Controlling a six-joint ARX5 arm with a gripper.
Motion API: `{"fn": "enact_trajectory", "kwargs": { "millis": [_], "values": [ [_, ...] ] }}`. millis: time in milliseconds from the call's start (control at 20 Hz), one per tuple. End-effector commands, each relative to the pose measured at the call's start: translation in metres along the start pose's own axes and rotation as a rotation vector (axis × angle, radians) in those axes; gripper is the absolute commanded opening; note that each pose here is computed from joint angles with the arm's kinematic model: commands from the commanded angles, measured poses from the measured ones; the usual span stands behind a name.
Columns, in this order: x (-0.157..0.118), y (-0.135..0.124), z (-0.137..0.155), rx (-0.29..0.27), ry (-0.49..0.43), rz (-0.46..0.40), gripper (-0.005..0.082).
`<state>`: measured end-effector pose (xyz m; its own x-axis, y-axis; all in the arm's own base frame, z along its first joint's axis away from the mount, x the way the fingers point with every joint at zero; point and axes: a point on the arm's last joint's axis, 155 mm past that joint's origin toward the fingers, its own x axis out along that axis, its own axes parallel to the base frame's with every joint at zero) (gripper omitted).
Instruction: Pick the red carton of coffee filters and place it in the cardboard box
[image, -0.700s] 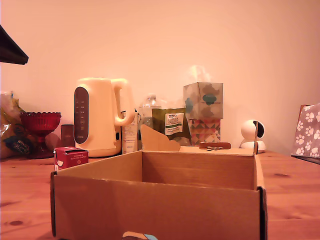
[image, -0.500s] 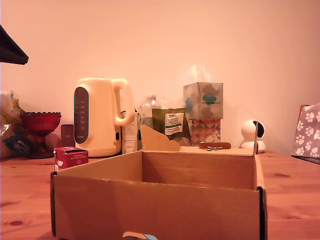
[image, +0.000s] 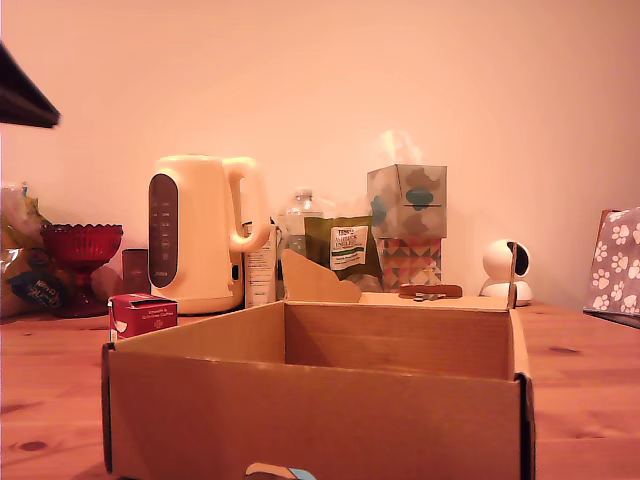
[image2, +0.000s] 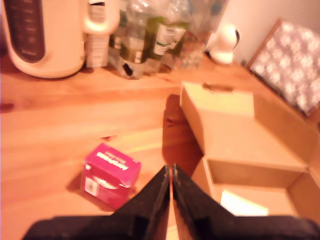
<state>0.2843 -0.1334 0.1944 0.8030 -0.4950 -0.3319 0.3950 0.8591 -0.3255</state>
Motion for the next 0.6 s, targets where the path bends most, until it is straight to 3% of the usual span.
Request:
{"fn": "enact_trajectory", "kwargs": {
  "millis": [0,150,400,450,500,550],
  "values": [
    [0.007,0.004,-0.006,-0.062,0.015,0.048,-0.0023],
    [0.02,0.011,-0.016,-0.14,0.034,0.151,-0.0023],
    [0.04,0.022,-0.02,-0.207,0.064,0.278,-0.0008],
    [0.044,0.021,-0.019,-0.232,0.069,0.282,0.0044],
    [0.048,0.02,-0.018,-0.26,0.08,0.286,0.0167],
    [0.052,0.02,-0.017,-0.271,0.092,0.292,0.0365]
  ]
}}
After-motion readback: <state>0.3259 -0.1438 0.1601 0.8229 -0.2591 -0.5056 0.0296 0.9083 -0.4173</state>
